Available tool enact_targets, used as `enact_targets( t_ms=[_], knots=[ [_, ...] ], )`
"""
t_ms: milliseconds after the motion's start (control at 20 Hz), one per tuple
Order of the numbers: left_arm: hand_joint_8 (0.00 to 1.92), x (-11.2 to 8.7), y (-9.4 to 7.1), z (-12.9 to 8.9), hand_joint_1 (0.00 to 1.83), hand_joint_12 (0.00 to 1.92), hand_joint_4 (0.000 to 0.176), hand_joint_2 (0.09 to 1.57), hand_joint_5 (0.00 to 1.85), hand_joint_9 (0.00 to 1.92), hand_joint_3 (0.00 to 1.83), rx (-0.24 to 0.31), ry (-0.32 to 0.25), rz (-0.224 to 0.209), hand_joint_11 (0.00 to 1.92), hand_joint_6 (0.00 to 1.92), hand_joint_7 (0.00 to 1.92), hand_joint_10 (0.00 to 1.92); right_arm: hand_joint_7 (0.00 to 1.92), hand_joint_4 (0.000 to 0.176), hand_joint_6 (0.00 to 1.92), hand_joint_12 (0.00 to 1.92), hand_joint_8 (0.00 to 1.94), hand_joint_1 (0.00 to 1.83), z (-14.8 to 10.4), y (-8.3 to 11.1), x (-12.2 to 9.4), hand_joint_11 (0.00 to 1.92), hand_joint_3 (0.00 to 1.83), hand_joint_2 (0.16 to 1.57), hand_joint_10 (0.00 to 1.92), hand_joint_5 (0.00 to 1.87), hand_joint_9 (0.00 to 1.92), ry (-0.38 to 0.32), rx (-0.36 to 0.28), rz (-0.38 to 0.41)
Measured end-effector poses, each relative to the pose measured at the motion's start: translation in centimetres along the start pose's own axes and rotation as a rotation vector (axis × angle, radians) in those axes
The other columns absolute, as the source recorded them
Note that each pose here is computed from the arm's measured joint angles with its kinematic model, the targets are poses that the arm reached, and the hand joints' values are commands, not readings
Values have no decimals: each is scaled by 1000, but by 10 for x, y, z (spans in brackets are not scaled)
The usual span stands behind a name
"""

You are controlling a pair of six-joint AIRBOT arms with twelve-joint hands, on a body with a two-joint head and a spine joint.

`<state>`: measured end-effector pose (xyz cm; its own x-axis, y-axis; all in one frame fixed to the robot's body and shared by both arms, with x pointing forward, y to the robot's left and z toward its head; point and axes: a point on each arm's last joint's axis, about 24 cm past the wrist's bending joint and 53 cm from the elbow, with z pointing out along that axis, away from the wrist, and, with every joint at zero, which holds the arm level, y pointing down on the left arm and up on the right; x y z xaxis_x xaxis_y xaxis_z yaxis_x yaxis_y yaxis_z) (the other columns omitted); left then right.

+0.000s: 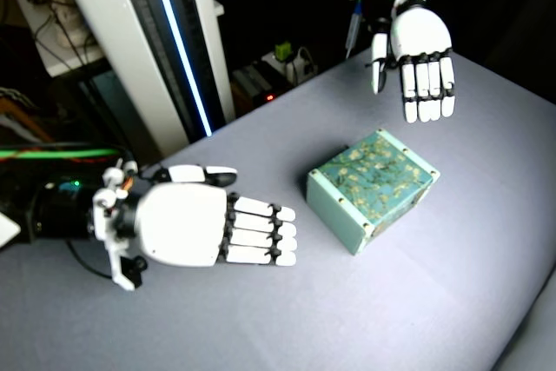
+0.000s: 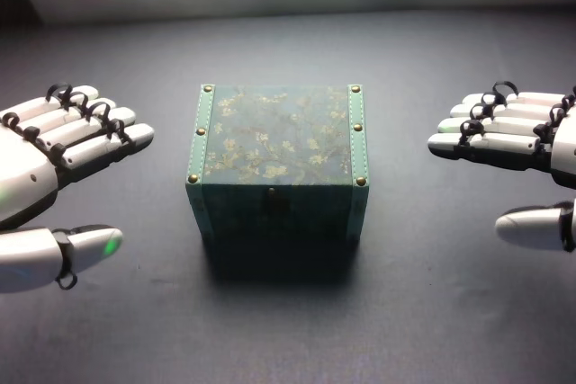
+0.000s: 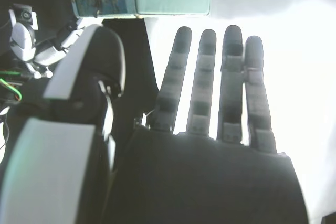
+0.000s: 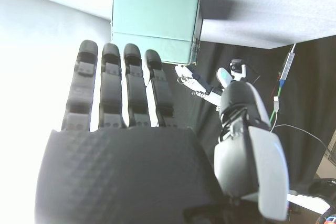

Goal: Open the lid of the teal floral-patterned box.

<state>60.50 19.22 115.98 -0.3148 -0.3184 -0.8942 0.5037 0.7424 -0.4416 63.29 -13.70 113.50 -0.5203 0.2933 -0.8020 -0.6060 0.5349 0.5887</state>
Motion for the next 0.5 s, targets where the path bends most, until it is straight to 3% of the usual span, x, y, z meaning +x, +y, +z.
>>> enact_targets(
  t_ms=[250, 500],
  knots=[
    [1, 6, -2, 5, 0, 8, 0, 1403, 25, 20, 0, 8, 25, 11, 17, 1, 25, 5, 37, 0, 4, 3, 7, 0, 2, -1, 4, 6, 16, 1373, 0, 66, 0, 12, 5, -3],
    [0, 31, -2, 12, 3, 16, 0, 1415, 0, 37, 2, 5, 109, 29, 35, 0, 16, 3, 58, 0, 0, 20, 8, 0, 6, -1, 16, 43, 22, 1416, 11, 60, 38, 54, 4, -29]
  ],
)
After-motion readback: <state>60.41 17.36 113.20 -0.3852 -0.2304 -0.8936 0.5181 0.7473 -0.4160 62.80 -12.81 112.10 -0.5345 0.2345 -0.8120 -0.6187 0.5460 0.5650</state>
